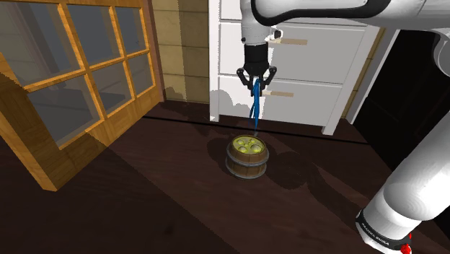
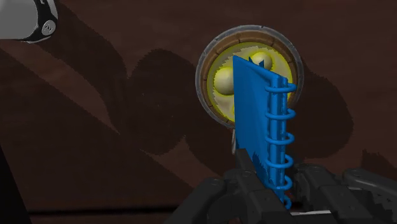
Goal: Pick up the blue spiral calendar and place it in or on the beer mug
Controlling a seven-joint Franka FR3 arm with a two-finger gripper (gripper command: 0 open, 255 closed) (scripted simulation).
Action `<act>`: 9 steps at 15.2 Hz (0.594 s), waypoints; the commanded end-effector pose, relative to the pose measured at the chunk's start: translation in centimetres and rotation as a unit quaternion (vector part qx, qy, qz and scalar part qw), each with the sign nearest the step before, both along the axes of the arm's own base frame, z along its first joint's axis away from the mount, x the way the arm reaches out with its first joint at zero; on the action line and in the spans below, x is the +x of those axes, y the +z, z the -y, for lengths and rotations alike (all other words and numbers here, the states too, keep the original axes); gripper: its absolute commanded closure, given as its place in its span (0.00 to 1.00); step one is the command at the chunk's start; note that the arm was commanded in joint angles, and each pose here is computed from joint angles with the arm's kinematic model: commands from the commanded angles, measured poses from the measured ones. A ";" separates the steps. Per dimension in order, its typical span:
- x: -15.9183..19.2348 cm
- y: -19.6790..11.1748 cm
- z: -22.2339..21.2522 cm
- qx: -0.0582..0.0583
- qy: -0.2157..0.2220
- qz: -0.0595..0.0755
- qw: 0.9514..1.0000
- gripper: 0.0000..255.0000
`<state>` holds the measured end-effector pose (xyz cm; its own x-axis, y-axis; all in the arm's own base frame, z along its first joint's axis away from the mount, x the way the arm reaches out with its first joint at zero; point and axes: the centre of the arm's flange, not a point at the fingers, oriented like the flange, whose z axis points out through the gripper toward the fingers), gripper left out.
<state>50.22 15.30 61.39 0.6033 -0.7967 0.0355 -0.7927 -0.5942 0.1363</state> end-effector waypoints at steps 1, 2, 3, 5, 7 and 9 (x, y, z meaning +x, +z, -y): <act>0.0 -1.1 -0.1 0.000 0.000 0.001 1.000 1.00; 0.0 -1.6 -0.1 0.000 0.000 0.001 1.000 1.00; 0.0 -2.1 -0.1 0.000 0.000 0.001 1.000 1.00; 0.0 -3.2 -0.1 0.000 0.000 0.001 1.000 1.00; 0.0 -4.2 -0.1 0.000 0.000 0.001 1.000 1.00; 0.0 -5.3 -0.1 0.000 0.000 0.001 1.000 1.00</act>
